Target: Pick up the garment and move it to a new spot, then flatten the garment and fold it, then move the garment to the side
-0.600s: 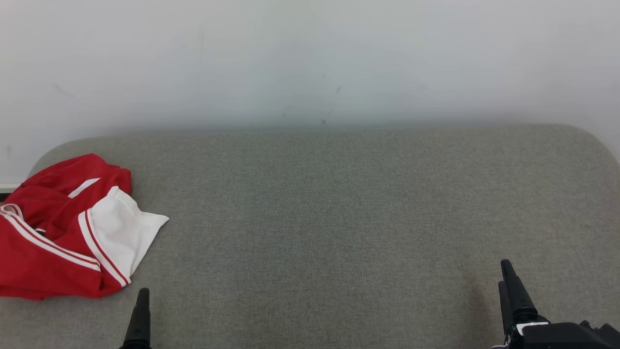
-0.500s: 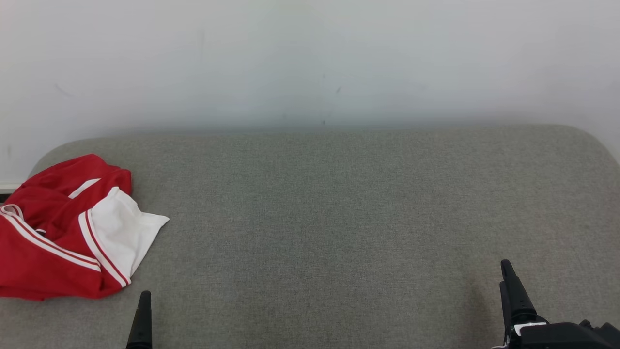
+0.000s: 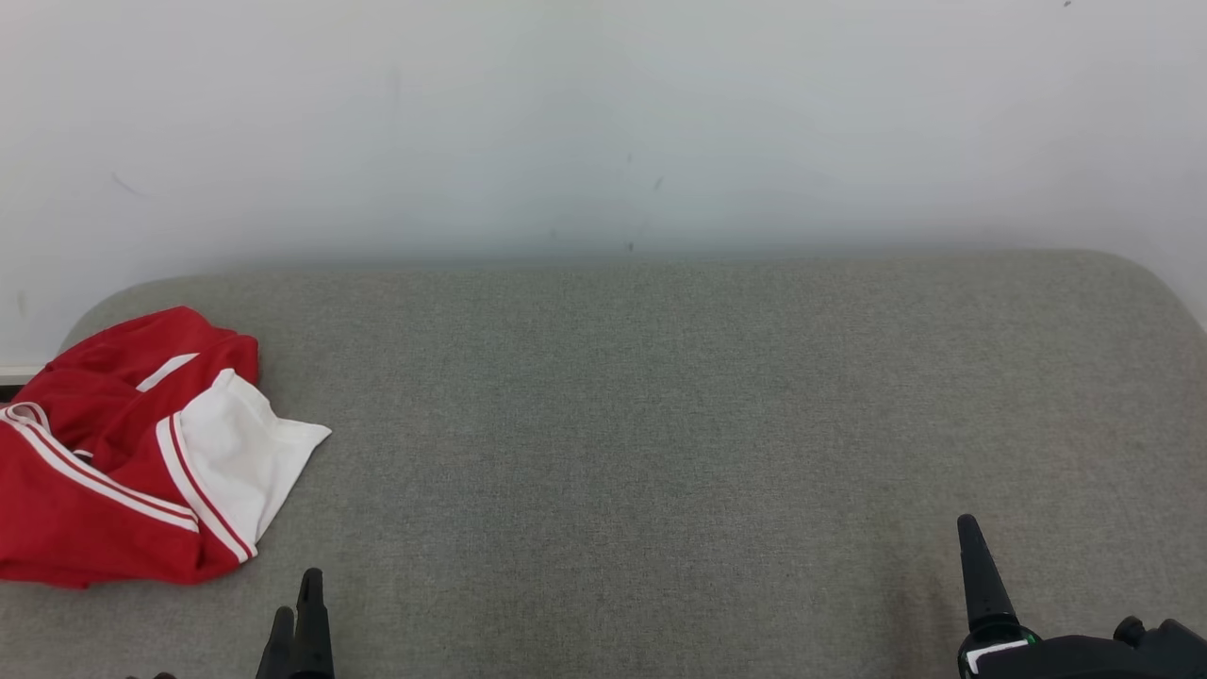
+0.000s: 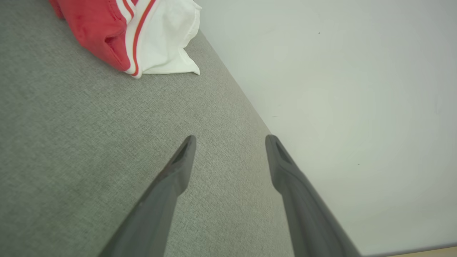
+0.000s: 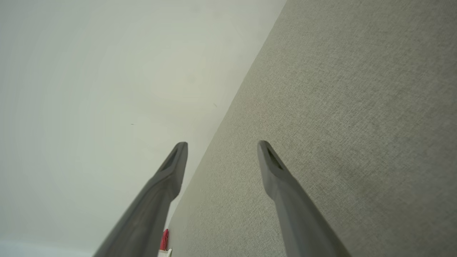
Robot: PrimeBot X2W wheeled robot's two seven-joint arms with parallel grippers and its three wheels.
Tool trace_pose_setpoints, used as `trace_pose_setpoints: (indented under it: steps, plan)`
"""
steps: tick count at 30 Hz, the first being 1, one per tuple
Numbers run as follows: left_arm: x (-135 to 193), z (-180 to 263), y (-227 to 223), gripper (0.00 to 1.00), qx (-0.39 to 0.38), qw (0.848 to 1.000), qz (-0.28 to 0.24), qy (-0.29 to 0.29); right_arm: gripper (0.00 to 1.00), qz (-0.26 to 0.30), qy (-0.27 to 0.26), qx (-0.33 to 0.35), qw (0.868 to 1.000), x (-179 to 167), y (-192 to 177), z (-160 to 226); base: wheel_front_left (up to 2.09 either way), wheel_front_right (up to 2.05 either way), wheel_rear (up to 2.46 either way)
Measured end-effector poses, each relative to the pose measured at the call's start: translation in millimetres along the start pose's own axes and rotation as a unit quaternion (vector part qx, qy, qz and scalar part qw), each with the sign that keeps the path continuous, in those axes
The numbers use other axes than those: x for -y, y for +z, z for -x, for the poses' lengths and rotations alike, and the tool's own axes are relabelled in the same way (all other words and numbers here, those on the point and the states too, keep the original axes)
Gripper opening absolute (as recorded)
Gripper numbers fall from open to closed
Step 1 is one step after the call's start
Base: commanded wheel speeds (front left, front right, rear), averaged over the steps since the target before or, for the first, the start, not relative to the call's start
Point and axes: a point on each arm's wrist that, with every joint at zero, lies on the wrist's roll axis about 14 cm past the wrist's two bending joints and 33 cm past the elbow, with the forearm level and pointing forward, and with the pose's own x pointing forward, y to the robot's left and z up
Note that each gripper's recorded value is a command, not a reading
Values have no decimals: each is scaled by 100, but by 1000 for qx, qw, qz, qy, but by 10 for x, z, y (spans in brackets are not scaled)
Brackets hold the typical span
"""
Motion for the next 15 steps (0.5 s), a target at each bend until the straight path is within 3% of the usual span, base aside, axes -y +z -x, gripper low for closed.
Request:
trace_pose_setpoints:
  steps: [15]
  plan:
    - [43,80,-72,100,-2,991,-136,-8,100,144,22,-13,989,-82,-121,53,0,0,0]
